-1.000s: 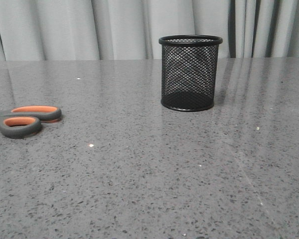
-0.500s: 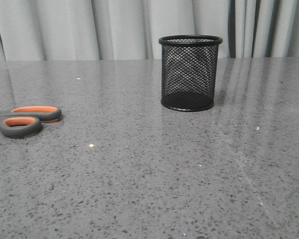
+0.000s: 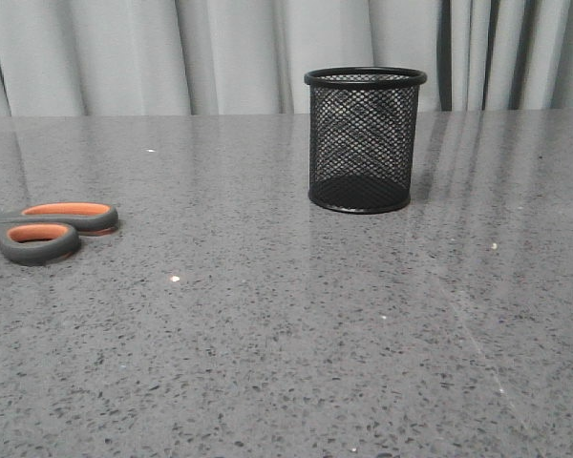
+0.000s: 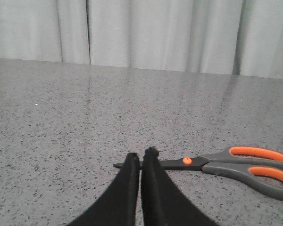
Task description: Put scissors into bucket
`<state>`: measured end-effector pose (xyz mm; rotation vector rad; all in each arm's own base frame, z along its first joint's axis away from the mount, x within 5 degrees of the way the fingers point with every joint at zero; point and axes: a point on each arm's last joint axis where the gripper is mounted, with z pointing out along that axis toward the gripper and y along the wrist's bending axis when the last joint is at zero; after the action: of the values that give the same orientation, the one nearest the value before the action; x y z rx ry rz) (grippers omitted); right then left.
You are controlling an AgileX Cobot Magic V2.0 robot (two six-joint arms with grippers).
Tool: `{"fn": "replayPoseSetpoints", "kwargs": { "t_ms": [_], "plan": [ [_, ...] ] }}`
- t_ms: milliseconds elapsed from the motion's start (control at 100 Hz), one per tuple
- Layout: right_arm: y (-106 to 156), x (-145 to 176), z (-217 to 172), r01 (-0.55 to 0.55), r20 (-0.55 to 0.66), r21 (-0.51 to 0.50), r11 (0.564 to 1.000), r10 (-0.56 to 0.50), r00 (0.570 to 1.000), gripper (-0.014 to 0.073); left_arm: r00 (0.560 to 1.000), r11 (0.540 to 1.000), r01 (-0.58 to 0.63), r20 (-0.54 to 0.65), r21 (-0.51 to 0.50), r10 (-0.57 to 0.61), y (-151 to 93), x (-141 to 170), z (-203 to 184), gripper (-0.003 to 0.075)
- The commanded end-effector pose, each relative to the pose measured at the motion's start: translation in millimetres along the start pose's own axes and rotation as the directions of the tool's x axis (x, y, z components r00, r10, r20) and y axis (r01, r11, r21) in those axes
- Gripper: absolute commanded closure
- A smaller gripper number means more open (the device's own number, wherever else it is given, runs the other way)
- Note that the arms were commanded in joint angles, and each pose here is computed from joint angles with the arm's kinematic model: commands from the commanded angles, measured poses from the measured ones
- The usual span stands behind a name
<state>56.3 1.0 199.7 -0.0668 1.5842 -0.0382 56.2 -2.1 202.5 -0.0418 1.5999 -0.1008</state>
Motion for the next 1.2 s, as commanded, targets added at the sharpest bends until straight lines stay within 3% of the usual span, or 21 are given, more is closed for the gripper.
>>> {"fn": "replayPoseSetpoints", "kwargs": {
  "t_ms": [0, 100, 240, 360, 440, 490, 590, 710, 830, 950, 1070, 1190],
  "plan": [
    [-1, -9, -2, -0.009, 0.125, 0.011, 1.0, 0.007, 0.992, 0.065, 0.998, 1.0, 0.01, 0.064, 0.007, -0.011, 0, 5, 0, 0.074],
    [-1, -11, -2, -0.064, 0.137, 0.006, 0.998, 0.063, 0.989, 0.065, 0.997, 0.999, 0.037, 0.064, 0.01, -0.037, 0, 5, 0, 0.074],
    [-2, -12, -3, -0.248, 0.159, -0.015, 0.969, 0.247, 0.956, 0.065, 0.976, 0.978, 0.205, 0.062, 0.027, -0.206, 0, 5, 0, 0.074],
    [-3, -13, -3, -0.407, 0.163, -0.034, 0.913, 0.407, 0.899, 0.065, 0.925, 0.928, 0.369, 0.082, 0.048, -0.372, 0, 2, 0, 0.074],
    [-3, -13, -3, -0.497, 0.159, -0.045, 0.867, 0.497, 0.853, 0.065, 0.851, 0.855, 0.514, 0.087, 0.066, -0.518, 0, 0, -1, 0.074],
    [-3, -13, -3, -0.517, 0.156, -0.049, 0.854, 0.518, 0.841, 0.065, 0.81, 0.816, 0.573, 0.099, 0.075, -0.578, 0, -2, -1, 0.074],
    [-1, -19, -4, -0.516, 0.13, -0.063, 0.854, 0.52, 0.844, 0.0648, 0.796, 0.802, 0.589, 0.101, 0.096, -0.597, -2, -11, -3, 0.074],
    [1, -40, -9, -0.489, 0.112, -0.098, 0.867, 0.498, 0.86, 0.0638, 0.835, 0.837, 0.53, 0.092, 0.134, -0.543, -8, -37, -9, 0.074],
    [3, -65, -9, -0.432, 0.062, -0.105, 0.896, 0.44, 0.896, 0.0638, 0.917, 0.914, 0.383, 0.068, 0.132, -0.394, -14, -73, -15, 0.074],
    [3, -92, 2, -0.375, -0.046, -0.091, 0.923, 0.372, 0.927, 0.0638, 0.967, 0.963, 0.255, -0.026, 0.091, -0.254, -18, -107, -10, 0.074],
    [4, -119, 24, -0.328, -0.201, -0.078, 0.941, 0.308, 0.93, 0.0639, 0.984, 0.989, 0.113, -0.151, 0.092, -0.099, -24, -139, 6, 0.074],
    [4, -142, 49, -0.298, -0.365, -0.075, 0.952, 0.252, 0.896, 0.064, 0.952, 0.992, 0.027, -0.305, 0.123, 0.012, -29, -161, 26, 0.074]
  ]
}}
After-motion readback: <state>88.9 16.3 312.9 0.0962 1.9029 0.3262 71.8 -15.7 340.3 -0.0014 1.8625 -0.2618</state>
